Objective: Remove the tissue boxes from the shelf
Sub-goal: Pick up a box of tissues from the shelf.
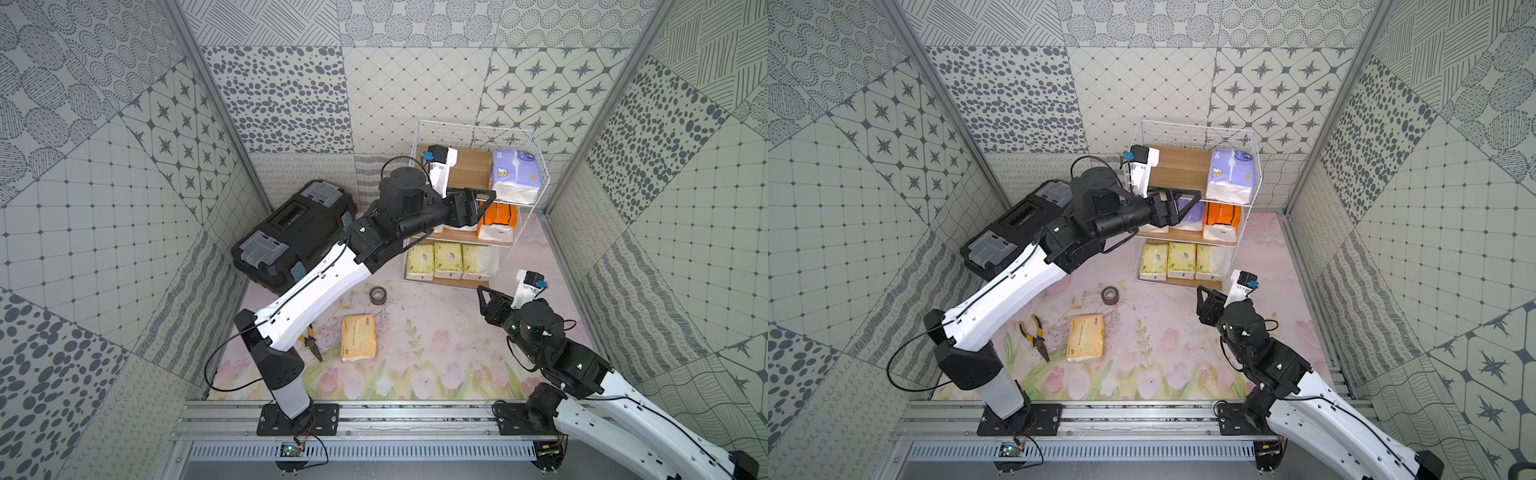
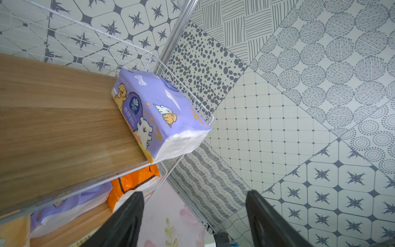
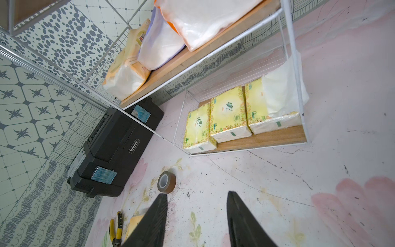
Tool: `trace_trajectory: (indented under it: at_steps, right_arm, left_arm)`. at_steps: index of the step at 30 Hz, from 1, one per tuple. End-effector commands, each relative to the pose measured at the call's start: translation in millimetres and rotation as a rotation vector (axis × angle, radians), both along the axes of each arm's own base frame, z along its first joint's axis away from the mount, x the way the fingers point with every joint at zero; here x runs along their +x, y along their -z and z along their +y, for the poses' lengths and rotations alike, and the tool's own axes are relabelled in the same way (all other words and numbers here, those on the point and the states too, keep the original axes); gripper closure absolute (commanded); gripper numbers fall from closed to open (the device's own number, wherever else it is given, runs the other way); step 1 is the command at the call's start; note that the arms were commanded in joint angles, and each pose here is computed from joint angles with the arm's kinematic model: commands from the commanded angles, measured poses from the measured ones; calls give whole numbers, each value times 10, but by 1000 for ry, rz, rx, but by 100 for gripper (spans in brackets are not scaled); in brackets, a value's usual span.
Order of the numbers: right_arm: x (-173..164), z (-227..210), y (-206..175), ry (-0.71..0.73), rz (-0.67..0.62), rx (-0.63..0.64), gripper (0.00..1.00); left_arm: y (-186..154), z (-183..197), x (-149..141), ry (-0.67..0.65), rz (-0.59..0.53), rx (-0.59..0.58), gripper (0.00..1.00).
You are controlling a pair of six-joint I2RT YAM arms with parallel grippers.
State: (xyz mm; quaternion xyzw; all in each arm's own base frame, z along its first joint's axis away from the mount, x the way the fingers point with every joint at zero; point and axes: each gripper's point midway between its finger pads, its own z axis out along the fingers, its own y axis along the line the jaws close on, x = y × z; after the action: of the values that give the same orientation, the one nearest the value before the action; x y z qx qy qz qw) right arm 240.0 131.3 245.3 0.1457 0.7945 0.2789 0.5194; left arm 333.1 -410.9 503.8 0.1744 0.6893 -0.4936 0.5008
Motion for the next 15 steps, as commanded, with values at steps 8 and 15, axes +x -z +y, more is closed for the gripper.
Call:
trace_trajectory:
  at_steps: [8, 15]
  right_arm:
    - [-1, -50, -115, 21, -34, 30, 51]
    - [1, -53, -94, 25, -29, 35, 51]
  left_arm:
    - [3, -347, 471, -56, -73, 17, 27]
    - [80, -380, 628, -108, -38, 18, 39]
